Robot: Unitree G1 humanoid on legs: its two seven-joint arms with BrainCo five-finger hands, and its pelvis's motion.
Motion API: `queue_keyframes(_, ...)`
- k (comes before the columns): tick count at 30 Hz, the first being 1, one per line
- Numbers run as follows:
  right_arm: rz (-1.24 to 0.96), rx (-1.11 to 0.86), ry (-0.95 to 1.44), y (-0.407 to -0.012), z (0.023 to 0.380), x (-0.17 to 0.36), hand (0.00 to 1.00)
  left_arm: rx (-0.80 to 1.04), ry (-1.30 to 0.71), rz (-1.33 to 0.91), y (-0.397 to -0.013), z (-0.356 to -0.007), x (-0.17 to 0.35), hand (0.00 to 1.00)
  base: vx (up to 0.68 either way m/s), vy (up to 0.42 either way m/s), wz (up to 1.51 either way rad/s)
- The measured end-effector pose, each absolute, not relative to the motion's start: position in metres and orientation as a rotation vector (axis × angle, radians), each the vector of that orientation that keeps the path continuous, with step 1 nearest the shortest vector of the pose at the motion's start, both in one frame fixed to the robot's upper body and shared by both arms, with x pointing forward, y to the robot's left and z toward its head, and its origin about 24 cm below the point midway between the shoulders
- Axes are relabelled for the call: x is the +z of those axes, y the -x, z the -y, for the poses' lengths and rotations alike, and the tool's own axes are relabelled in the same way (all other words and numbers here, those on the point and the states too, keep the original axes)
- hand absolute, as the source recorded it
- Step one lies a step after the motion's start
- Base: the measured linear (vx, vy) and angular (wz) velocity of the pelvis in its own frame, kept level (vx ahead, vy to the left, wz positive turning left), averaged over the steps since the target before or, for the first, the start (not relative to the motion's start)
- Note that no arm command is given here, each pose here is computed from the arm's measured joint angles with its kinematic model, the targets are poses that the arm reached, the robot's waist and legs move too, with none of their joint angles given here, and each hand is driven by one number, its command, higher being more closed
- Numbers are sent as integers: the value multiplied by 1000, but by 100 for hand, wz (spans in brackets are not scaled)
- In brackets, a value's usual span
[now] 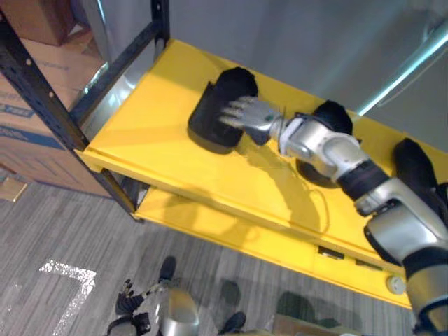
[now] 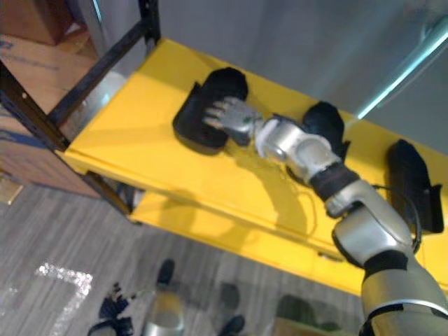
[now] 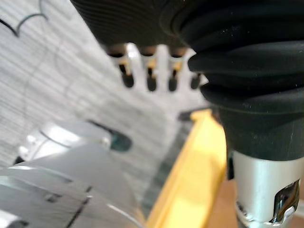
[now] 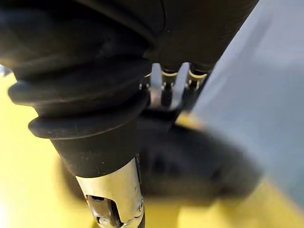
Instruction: Walk over and take plastic housings, then place them on the shelf
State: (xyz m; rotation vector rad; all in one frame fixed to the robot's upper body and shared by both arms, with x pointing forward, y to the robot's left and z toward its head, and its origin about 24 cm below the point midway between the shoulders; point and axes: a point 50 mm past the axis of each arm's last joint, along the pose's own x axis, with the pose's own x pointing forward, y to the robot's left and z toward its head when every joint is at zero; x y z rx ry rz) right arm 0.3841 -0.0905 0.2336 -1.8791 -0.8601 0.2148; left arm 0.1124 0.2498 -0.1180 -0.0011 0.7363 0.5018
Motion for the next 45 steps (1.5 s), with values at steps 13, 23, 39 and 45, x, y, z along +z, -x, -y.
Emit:
queue_keyframes(13,843,-703,1049,-315,235,291,0,596,-13,-871,-52,-246,-137,0,-6,10,-26)
queue_keyframes(23,917,-1202,487,-191,369,259,0,700,14,-896,-33,-250,-141,0,20,-6,-49)
queue_keyframes(39,-326,-1035,-2,-126,282,-51,0,585,85,-988,-61,-210,-154,0,1,12,-28)
queue_keyframes(45,-381,-1062,56,-121,267,-61,0,580,96,-1049,-56,-207,-158,0,80,15,-1)
